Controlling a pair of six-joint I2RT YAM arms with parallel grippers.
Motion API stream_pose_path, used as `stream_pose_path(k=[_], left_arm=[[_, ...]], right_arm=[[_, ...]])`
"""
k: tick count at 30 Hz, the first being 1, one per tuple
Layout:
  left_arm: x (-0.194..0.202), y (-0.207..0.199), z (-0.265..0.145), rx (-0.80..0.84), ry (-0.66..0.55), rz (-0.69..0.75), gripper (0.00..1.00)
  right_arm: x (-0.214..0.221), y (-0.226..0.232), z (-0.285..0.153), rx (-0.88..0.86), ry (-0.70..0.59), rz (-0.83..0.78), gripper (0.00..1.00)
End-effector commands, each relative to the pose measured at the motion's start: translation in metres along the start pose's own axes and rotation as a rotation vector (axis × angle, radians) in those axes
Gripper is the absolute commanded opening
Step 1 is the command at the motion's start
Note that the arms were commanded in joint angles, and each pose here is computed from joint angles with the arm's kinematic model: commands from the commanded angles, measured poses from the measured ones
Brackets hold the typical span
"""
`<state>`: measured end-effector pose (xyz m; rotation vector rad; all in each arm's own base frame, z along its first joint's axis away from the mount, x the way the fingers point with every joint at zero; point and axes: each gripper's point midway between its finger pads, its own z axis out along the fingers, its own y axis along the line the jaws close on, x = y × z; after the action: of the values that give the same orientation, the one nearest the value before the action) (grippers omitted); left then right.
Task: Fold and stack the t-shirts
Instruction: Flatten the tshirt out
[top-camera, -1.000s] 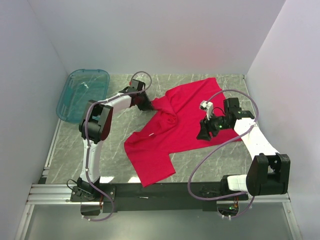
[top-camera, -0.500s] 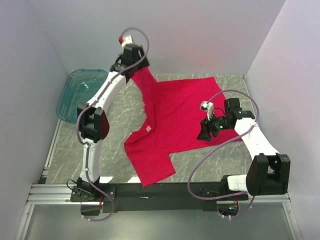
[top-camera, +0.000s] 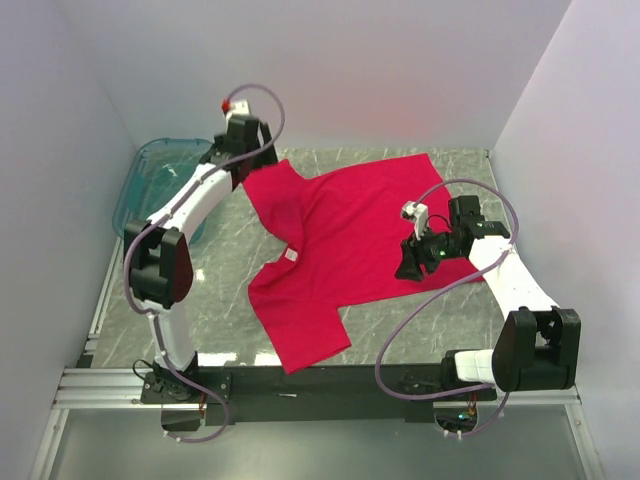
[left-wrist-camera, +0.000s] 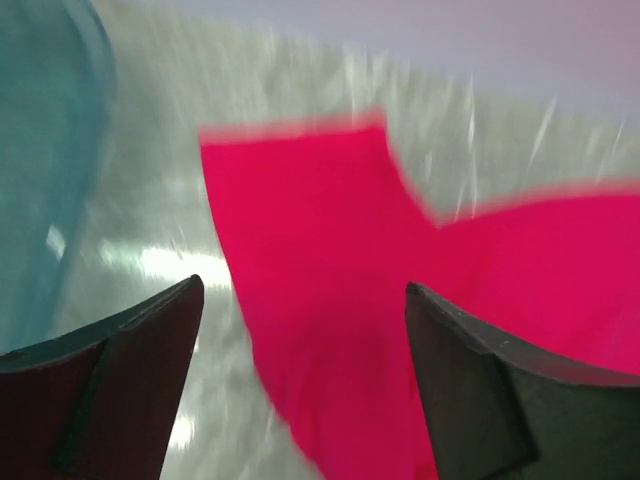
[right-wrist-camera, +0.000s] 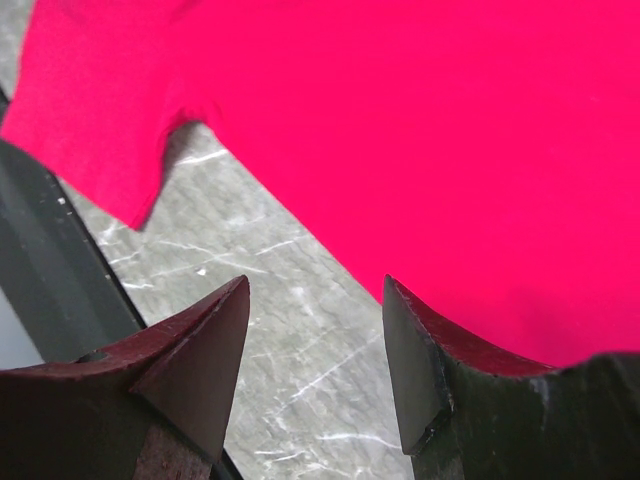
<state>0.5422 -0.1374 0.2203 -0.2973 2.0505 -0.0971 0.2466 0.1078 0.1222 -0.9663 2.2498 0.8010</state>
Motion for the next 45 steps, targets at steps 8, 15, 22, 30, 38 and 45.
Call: stream_pose_path(k=[8,15,22,30,38,45], left_arm=[[0.171,0.025,-0.08,0.138,0.393,-0.279,0.78],[0.224,0.02,-0.095,0.207,0.528,-0.368,0.74],[0.202,-0.004,-0.086,0.3,0.507,-0.352,0.76],[0.225,-0.02,-0.051,0.285,0.601,-0.367,0.73],[0.217,-0.003,-0.034,0.182,0.552,-0.318,0.04],[0.147,0.079,-0.022,-0.091,0.37,-0.202,0.01]], right_arm=[[-0.009,-0.018,-0.011,0.122,-0.014,-0.01,0.62],[-0.002,-0.033,-0.019,0.232,0.023,-0.028,0.63],[0.005,-0.033,-0.015,0.227,0.04,-0.013,0.63],[0.006,-0.031,-0.013,0.208,0.038,-0.006,0.63],[0.005,-0.03,-0.013,0.203,0.038,-0.011,0.63],[0.008,-0.032,-0.014,0.22,0.046,-0.019,0.63]])
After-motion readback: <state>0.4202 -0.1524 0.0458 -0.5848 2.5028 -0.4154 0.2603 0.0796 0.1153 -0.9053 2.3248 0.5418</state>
